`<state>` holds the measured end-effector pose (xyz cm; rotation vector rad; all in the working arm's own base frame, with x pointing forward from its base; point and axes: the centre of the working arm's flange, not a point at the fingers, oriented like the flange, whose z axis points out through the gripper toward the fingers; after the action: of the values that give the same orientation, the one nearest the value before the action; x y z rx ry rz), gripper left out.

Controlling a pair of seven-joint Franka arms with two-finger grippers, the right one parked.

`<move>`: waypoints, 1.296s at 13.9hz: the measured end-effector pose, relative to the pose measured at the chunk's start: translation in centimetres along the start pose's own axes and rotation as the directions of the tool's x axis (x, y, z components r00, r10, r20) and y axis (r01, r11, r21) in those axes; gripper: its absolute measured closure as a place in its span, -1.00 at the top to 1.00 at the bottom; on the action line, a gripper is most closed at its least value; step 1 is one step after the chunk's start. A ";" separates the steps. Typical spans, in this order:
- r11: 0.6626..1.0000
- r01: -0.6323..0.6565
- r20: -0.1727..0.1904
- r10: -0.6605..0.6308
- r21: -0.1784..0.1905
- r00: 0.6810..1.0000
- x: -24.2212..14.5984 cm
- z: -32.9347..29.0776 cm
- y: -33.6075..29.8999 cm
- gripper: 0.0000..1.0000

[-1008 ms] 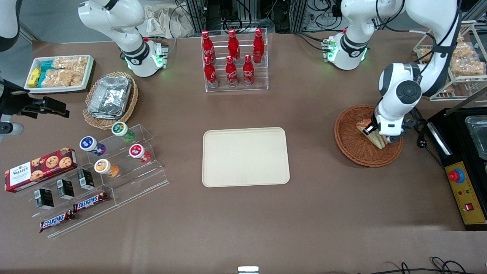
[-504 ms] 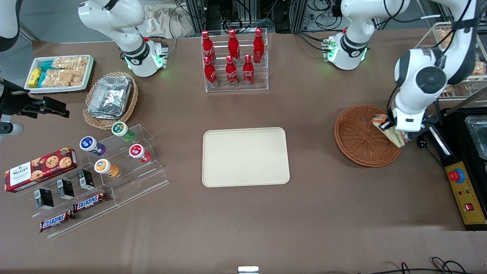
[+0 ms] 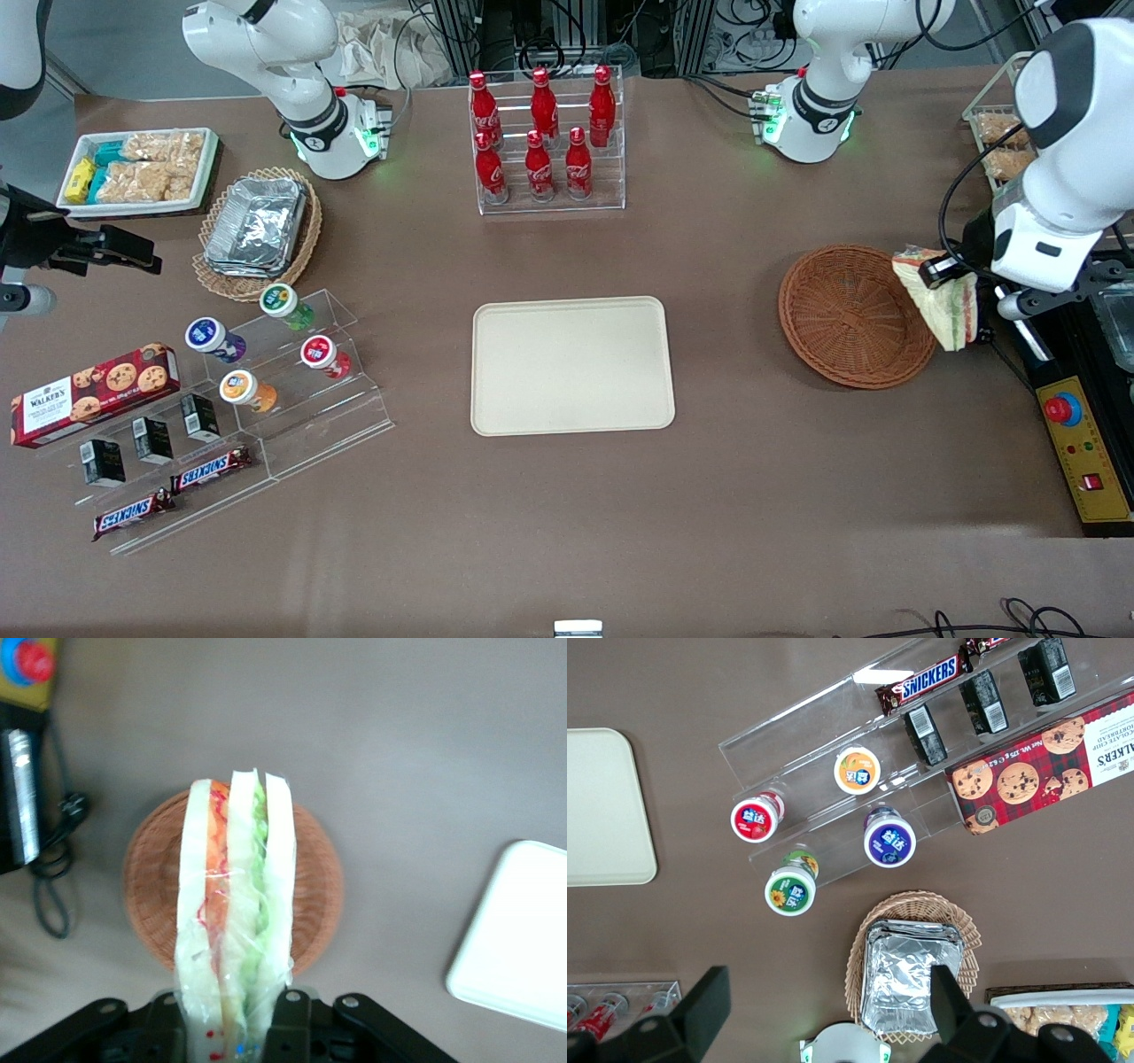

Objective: Place sandwich from basket to tray
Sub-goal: 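Close the left gripper on the sandwich and lift it from the basket, then carry the held sandwich with the left gripper over the cream tray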

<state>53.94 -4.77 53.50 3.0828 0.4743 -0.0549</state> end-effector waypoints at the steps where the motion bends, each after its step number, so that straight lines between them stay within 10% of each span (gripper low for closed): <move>1: 0.999 -0.034 0.007 0.034 -0.020 0.999 -0.3 -0.1 2.3 -0.52; 10: 0.961 -0.258 0.042 0.263 -0.096 0.964 -4.7 5.9 20.7 -0.52; 18: 0.934 -0.352 0.023 0.354 -0.064 0.935 -8.3 15.7 29.4 -0.52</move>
<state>54.41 -35.77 38.60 3.0475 -0.0848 -0.0840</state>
